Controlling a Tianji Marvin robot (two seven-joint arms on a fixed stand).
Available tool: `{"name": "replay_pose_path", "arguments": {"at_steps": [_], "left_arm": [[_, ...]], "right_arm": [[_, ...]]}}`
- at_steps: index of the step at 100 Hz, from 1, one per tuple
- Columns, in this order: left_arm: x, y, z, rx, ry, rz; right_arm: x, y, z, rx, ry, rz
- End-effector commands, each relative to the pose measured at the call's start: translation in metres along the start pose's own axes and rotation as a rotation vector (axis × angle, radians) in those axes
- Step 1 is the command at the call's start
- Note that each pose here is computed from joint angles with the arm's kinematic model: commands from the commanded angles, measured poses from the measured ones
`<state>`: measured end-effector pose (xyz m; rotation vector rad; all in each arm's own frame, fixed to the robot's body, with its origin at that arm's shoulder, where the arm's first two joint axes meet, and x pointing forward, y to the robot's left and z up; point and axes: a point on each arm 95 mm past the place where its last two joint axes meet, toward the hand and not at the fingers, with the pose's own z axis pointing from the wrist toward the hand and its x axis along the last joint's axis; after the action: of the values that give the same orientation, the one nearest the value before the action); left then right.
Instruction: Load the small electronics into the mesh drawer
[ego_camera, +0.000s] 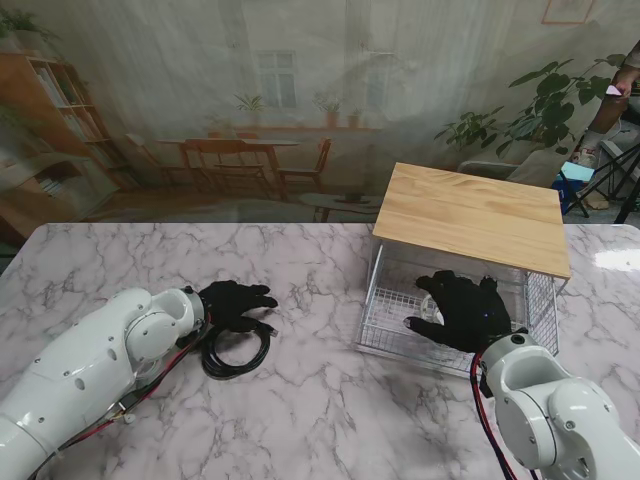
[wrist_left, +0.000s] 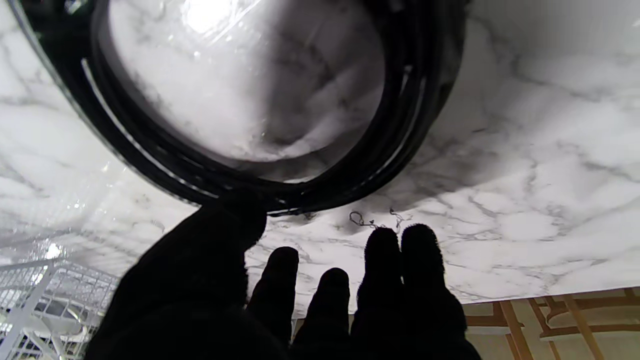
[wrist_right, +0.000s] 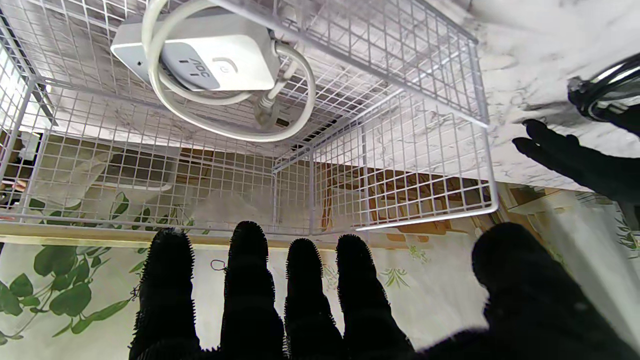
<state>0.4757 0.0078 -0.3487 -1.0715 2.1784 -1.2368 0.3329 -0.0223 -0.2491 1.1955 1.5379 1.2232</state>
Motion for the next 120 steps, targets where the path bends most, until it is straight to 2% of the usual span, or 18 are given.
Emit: {"name": "replay_pose_path", "arguments": {"at_steps": [1, 26, 74, 120], "left_arm": [[0.0, 0.008, -0.001, -0.015, 0.007, 0.016], [0.0, 0.019, -0.002, 0.039, 0.016, 0.1], [0.001, 0.037, 0.01, 0.076, 0.028, 0.153], [0.003, 0.039, 0.018, 0.142, 0.039, 0.177]], "right_arm": [[0.002, -0.001, -0.003, 0.0, 0.006, 0.003], [0.0, -0.005, -0.003, 0.001, 0.001, 0.01], [0.001, -0.007, -0.003, -0.013, -0.001, 0.027], [0.003, -0.008, -0.004, -0.037, 0.001, 0.059]]}}
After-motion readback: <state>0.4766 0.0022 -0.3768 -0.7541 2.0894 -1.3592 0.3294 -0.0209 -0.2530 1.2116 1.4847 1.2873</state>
